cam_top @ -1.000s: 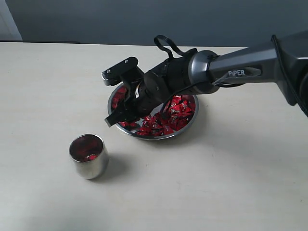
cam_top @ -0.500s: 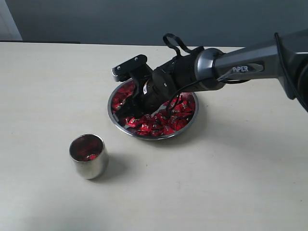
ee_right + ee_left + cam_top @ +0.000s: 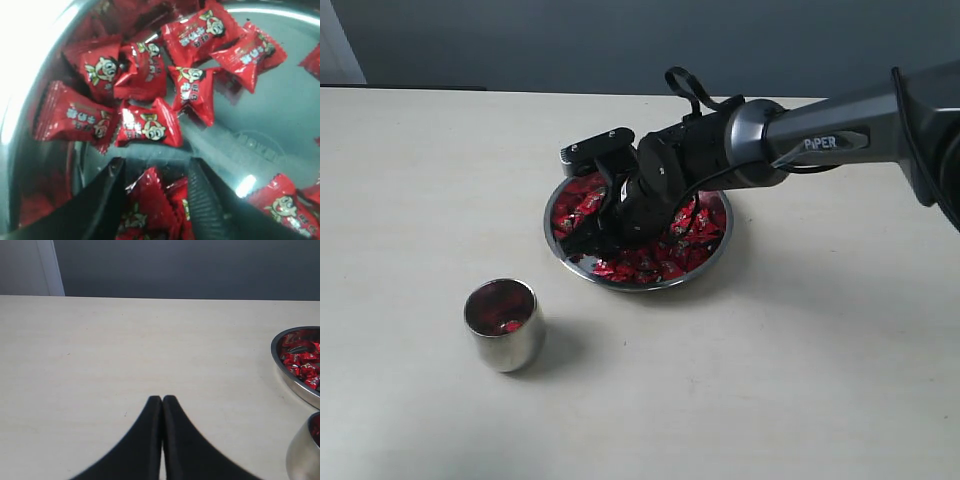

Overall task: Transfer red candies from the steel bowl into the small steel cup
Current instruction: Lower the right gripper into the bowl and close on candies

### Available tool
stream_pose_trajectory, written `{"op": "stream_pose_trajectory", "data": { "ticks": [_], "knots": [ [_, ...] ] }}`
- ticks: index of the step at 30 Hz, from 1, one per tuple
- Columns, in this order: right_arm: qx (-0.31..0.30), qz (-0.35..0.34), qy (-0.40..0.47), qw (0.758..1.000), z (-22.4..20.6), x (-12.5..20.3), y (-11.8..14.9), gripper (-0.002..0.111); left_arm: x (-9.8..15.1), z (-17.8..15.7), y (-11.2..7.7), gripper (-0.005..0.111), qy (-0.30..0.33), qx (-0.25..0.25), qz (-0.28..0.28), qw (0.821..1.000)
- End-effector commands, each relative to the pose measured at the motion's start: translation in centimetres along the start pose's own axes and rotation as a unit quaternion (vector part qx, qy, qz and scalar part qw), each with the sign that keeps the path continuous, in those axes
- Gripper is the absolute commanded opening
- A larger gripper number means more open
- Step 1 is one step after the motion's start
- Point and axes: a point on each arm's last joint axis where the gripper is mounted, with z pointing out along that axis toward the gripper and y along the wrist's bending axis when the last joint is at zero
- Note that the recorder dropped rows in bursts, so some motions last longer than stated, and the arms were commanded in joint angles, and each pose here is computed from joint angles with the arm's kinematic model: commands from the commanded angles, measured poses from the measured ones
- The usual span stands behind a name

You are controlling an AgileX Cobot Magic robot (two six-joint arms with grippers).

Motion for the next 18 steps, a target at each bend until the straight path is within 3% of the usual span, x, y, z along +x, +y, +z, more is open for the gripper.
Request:
{"op": "stream_pose_trajectory", "data": {
  "ticks": [1,4,8,10,18],
  "knots": [
    [-0.006,0.012,0.013,1.0,-0.2,0.2,0.0,0.036,0.1,0.0,0.0,0.0,-0.001,0.003,-0.001,1.0],
    [-0.006,0.012,0.017,1.0,-0.2,0.3,0.0,0.019,0.1,0.0,0.0,0.0,-0.001,0.003,-0.001,1.0],
    [-0.005,0.01,0.005,1.0,-0.2,0.1,0.0,0.016,0.1,0.0,0.0,0.0,-0.001,0.003,-0.001,1.0],
    [-0.003,0.007,-0.011,1.0,-0.2,-0.2,-0.1,0.001,0.1,0.0,0.0,0.0,-0.001,0.003,-0.001,1.0],
    [-0.006,0.008,-0.061,0.998,-2.4,-1.8,0.1,-0.001,0.1,0.0,0.0,0.0,-0.001,0.003,-0.001,1.0]
  ]
}}
